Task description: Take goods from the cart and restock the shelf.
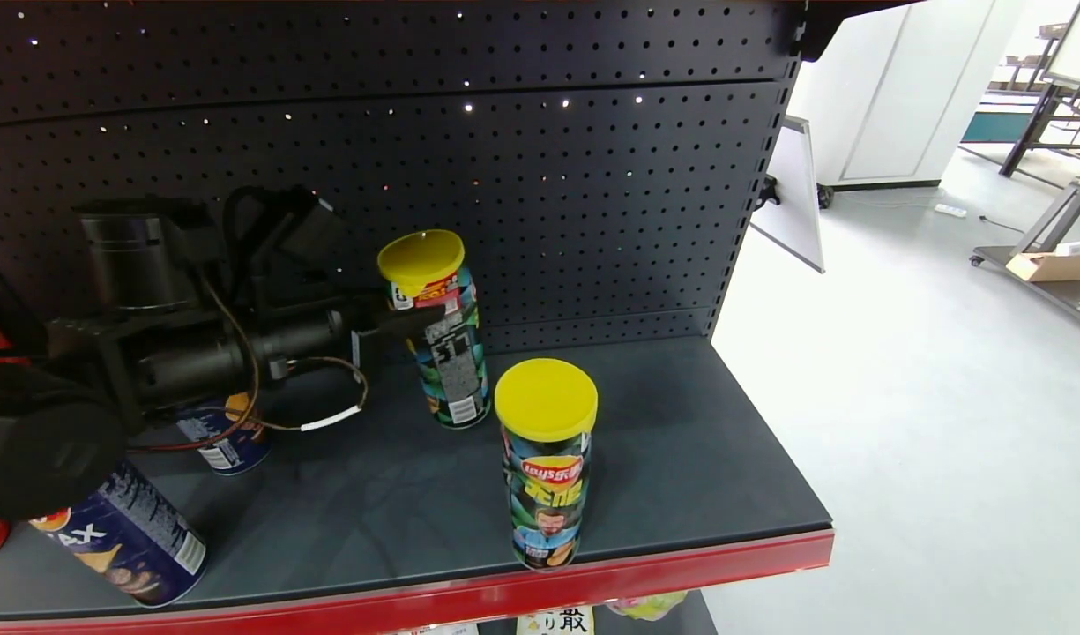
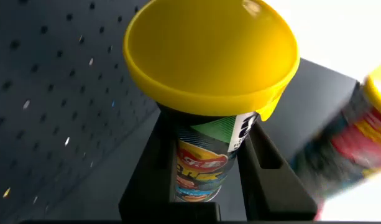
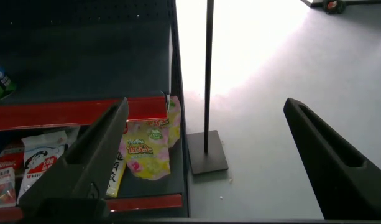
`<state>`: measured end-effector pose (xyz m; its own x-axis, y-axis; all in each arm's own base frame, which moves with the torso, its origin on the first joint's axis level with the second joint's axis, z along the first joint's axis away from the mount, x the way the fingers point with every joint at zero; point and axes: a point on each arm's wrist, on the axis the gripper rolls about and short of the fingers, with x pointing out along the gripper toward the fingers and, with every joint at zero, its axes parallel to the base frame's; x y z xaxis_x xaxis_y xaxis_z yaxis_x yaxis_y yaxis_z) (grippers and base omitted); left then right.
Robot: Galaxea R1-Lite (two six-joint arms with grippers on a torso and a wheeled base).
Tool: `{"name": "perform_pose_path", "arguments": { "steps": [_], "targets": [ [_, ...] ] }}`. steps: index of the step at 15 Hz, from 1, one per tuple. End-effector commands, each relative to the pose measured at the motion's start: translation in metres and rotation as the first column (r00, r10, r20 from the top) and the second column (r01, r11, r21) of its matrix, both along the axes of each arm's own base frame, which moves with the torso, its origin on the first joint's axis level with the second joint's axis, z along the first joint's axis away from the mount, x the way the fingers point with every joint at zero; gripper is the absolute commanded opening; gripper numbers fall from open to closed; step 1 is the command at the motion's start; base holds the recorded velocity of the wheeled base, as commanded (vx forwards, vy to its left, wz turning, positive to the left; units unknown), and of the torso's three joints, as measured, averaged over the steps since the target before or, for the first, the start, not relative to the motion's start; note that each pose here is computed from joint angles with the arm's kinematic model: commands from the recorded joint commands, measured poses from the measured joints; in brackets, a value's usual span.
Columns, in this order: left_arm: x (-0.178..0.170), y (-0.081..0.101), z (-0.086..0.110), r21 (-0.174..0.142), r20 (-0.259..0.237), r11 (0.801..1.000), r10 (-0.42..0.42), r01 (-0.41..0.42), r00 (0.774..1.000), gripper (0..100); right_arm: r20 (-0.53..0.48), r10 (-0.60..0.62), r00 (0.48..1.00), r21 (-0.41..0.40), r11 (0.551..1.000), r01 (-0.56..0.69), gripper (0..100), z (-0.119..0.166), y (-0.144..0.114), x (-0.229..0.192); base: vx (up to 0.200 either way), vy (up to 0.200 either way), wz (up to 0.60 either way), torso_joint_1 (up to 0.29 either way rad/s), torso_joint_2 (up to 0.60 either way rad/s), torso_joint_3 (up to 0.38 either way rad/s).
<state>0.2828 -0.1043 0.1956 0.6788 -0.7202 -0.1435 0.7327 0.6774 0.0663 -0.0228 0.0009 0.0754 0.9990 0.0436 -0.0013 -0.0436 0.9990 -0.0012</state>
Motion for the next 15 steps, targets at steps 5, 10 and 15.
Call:
{"name": "perform_pose_path", "arguments": {
  "steps": [5, 10, 15],
  "targets": [
    [0.031, -0.047, -0.021, -0.009, -0.044, 0.995, -0.098, 0.098, 0.994, 0, 0.000, 0.001, 1.000, 0.000, 1.000, -0.001, 100, 0.000, 0.000, 0.000, 0.000, 0.000, 0.00, 0.000, 0.00, 0.000],
    [0.032, -0.049, -0.024, -0.003, -0.043, 0.994, -0.106, 0.106, 0.993, 0, 0.000, 0.001, 1.000, 0.000, 1.000, -0.001, 100, 0.000, 0.000, 0.000, 0.000, 0.000, 0.00, 0.000, 0.00, 0.000],
    [0.037, -0.056, -0.033, -0.003, -0.044, 0.993, -0.115, 0.115, 0.992, 0, 0.000, 0.001, 1.000, 0.000, 1.000, -0.001, 100, 0.000, 0.000, 0.000, 0.000, 0.000, 0.00, 0.000, 0.00, 0.000]
  ]
}}
